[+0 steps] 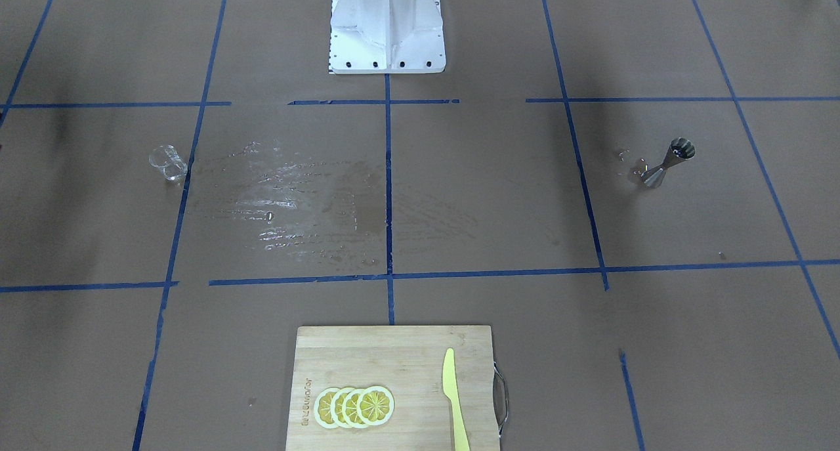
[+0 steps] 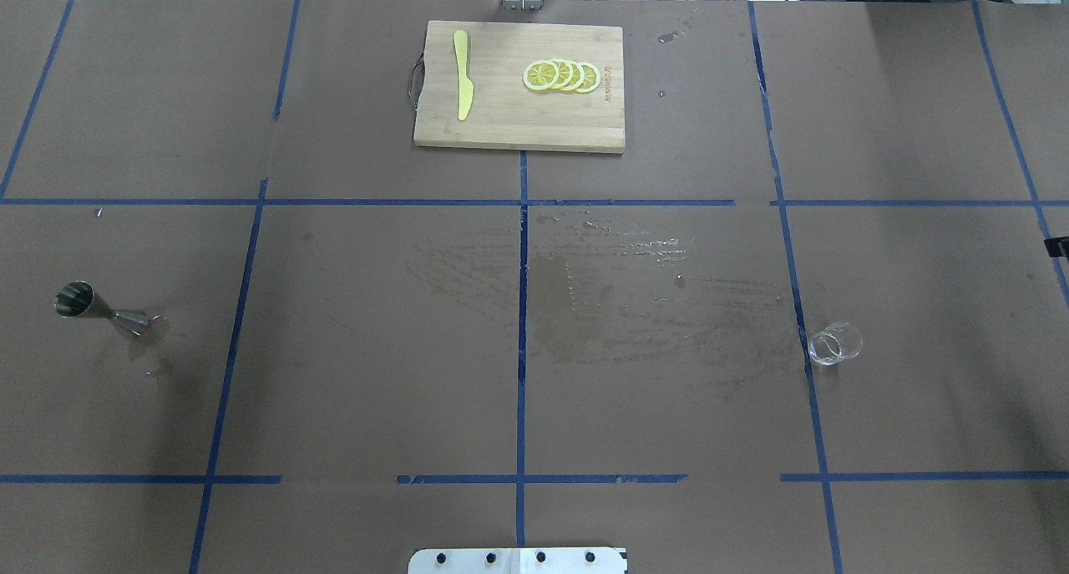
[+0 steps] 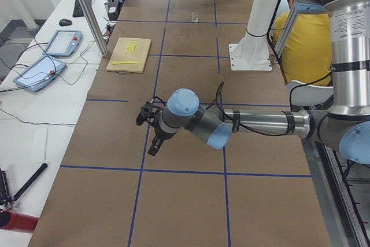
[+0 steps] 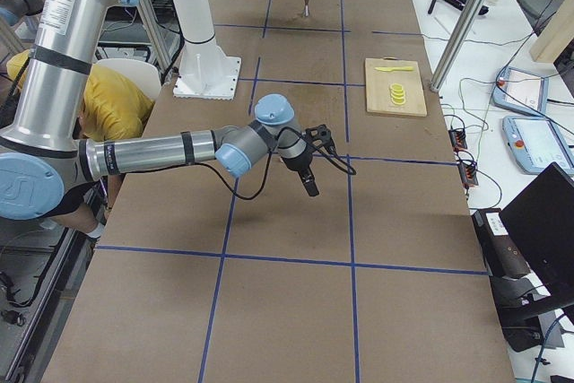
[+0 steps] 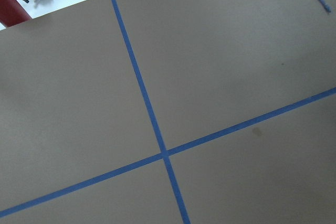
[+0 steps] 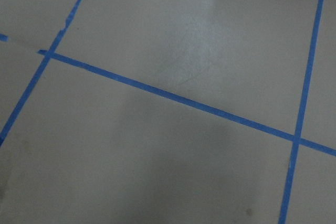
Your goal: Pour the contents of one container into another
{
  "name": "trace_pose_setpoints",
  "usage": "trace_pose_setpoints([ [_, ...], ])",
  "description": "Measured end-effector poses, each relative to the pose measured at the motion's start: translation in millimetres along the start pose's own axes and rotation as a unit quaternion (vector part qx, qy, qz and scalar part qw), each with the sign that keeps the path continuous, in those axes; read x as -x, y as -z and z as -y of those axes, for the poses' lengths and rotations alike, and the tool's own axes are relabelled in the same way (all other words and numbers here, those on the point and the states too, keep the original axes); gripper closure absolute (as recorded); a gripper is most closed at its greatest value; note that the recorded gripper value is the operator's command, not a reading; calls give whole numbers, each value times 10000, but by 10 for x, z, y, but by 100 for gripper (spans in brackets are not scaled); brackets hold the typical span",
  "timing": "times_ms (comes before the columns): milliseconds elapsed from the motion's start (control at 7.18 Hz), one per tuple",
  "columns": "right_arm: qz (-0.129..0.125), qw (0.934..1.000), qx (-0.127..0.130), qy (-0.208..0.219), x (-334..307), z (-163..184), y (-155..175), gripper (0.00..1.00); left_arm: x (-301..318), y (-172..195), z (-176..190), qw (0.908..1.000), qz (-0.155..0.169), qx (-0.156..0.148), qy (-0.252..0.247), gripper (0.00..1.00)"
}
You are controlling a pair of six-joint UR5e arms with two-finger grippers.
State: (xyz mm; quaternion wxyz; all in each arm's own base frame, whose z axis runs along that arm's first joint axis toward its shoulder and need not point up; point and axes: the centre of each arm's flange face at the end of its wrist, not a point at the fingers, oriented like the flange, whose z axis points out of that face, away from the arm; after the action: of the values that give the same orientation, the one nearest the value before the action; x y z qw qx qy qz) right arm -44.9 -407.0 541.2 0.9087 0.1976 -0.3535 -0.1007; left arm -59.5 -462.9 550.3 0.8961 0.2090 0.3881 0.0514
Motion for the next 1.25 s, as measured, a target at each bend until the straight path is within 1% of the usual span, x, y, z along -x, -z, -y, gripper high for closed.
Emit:
trace_pose_setpoints([
  [139,186,9993,312,66,-381,-4,117,0,-24,56,119,9993,-44,237,299,0],
  [279,357,9969,690,90,-658,-26,213,0,20,42,39,9969,-96,496,611,0],
  [418,493,9936,1017,77,-823,-63,289,0,101,-35,-215,9929,-158,768,899,0],
  [557,566,9912,1197,23,-921,-116,365,0,235,-196,-565,9872,-176,1072,1165,0],
  [697,596,9894,1322,-81,-991,-244,375,0,372,-352,-822,9826,-172,1275,1336,0],
  [836,610,9877,1427,-168,-1037,-372,345,0,448,-434,-929,9821,-87,1327,1336,0],
  [975,610,9872,1464,-181,-1052,-424,325,0,430,-511,-911,9832,91,1378,1190,0],
  [1115,592,9878,1436,-140,-1057,-430,322,0,328,-598,-787,9841,230,1456,995,0],
  [1254,578,9884,1399,-75,-1047,-416,312,0,235,-619,-657,9839,299,1510,913,0],
])
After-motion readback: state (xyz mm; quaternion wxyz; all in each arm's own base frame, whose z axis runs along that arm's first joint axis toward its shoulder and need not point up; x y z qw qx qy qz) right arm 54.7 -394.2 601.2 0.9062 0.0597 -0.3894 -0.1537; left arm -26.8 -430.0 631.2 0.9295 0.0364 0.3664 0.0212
